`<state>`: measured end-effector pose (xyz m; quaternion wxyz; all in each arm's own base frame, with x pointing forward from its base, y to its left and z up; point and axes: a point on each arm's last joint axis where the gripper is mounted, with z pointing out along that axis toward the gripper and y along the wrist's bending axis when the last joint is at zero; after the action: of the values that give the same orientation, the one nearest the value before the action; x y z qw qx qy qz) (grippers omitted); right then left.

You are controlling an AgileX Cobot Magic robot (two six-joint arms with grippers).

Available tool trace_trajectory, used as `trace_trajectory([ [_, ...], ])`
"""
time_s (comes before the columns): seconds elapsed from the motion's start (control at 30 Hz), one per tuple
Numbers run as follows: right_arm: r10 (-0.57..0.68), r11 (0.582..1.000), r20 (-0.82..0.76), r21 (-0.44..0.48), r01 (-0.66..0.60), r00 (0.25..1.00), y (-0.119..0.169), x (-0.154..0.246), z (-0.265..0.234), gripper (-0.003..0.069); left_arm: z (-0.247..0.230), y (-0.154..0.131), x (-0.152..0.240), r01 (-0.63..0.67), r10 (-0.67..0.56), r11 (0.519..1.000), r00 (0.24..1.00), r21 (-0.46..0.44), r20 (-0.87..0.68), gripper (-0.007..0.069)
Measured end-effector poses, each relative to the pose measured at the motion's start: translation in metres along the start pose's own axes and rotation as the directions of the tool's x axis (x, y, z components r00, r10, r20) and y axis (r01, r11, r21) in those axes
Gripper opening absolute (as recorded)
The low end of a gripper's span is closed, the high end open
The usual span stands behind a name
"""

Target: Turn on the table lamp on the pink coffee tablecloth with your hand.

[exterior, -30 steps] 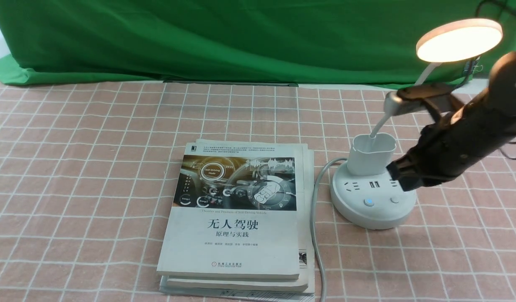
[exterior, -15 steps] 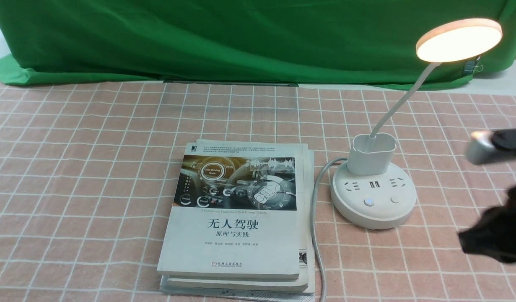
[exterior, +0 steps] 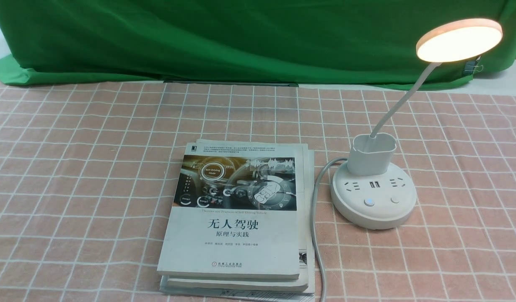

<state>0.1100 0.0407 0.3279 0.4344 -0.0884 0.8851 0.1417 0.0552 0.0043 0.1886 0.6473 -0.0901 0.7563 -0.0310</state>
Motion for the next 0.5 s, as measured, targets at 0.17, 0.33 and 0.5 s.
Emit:
trace_trajectory([
  [0.17, -0.107, 0.994, 0.222, 0.057, 0.097, 0.969, -0.006, 0.01, -0.012, 0.0027, 0.0, 0.0, 0.0, 0.0, 0.0, 1.0, 1.0, 0.0, 0.0, 0.0019],
  [0.33, -0.165, 0.974, 0.395, 0.211, 0.085, 0.904, -0.026, 0.07, -0.003, 0.0027, 0.0, 0.0, 0.0, -0.001, 0.001, 1.0, 1.0, 0.0, 0.0, 0.0019],
  [0.5, -0.189, 0.96, 0.466, 0.274, 0.062, 0.864, -0.039, 0.127, 0.023, 0.0028, 0.0, 0.0, 0.0, -0.001, 0.001, 1.0, 1.0, 0.0, 0.0, 0.0019],
])
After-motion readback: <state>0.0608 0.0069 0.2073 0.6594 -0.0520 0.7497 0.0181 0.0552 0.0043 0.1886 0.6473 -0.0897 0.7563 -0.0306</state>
